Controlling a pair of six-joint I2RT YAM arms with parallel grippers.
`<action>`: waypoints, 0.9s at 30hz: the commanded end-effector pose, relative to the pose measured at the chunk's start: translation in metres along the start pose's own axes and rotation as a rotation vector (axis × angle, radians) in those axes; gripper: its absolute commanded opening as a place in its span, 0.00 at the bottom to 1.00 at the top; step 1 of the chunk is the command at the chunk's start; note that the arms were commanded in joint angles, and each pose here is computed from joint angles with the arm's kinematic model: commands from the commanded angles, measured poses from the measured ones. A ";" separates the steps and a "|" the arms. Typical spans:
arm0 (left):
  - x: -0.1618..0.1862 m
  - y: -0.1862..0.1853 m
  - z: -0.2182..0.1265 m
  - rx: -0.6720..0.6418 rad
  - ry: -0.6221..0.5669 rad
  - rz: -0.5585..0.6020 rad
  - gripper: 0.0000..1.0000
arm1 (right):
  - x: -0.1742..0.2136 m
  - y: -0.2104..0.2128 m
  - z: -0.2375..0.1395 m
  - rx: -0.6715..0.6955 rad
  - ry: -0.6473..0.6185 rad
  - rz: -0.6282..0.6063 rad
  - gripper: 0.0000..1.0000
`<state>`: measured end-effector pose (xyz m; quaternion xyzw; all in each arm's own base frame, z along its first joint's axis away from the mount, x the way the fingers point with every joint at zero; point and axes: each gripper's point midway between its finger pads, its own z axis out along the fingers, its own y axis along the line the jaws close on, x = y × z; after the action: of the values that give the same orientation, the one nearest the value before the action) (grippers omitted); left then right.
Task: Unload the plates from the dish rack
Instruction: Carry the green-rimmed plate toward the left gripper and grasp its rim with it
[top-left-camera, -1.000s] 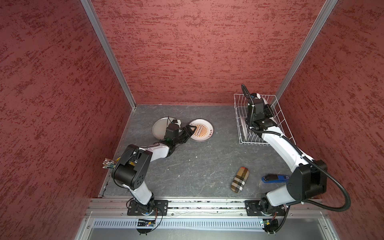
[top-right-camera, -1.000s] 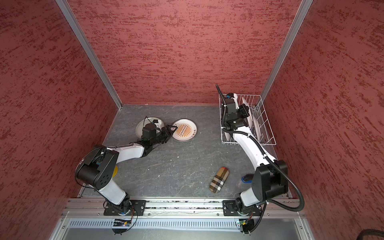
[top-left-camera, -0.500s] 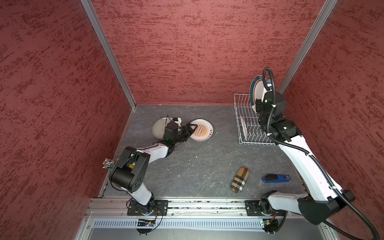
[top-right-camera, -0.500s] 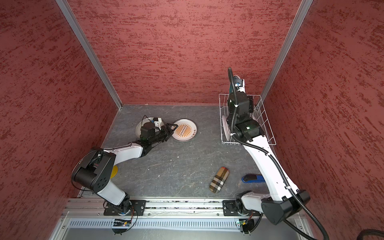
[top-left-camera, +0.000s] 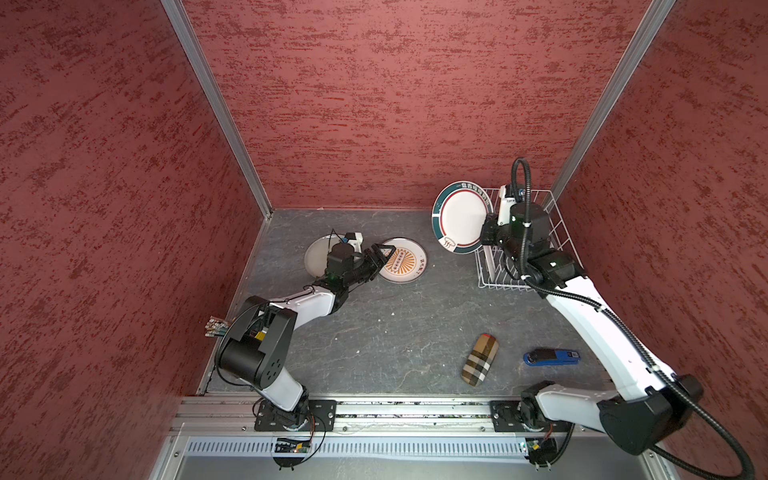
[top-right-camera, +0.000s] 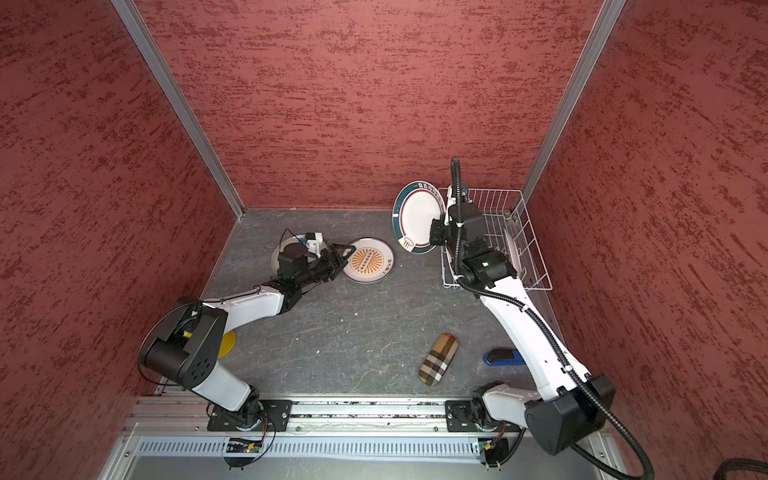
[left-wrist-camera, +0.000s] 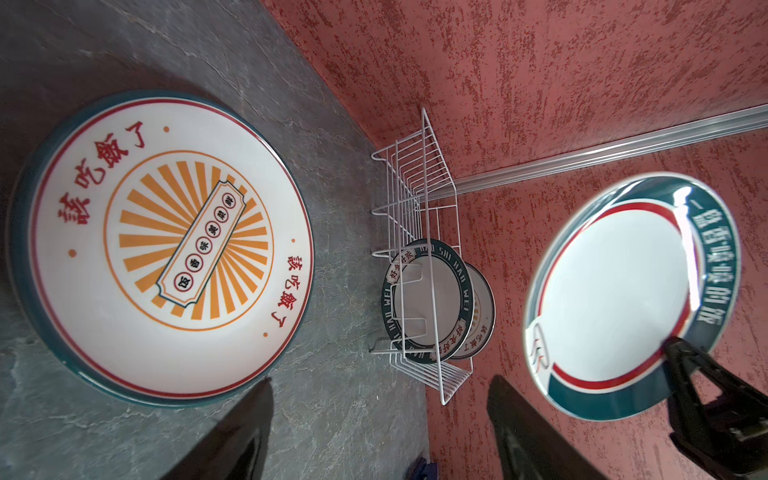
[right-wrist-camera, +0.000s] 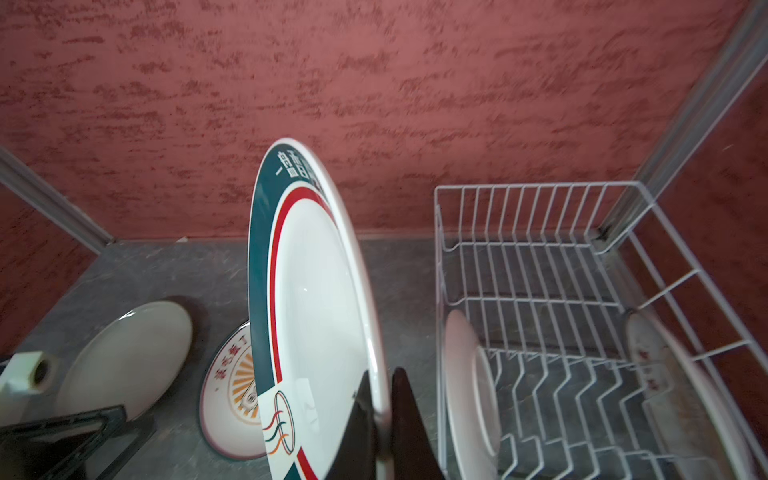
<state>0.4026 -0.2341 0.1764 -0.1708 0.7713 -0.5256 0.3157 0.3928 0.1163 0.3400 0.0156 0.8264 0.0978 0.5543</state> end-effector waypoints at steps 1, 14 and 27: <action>-0.007 -0.016 -0.003 0.052 -0.011 0.011 0.81 | -0.010 0.032 0.003 -0.177 -0.045 0.136 0.00; -0.014 -0.032 0.001 0.098 0.092 0.054 0.80 | 0.042 0.056 0.029 -0.355 0.044 0.376 0.00; -0.006 -0.026 0.004 0.046 0.157 0.084 0.77 | 0.061 0.083 0.054 -0.508 0.145 0.453 0.00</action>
<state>0.4094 -0.2436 0.2093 -0.0992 0.7778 -0.5520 0.2835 0.4062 0.2022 0.2352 0.0687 0.8330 0.3639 0.4111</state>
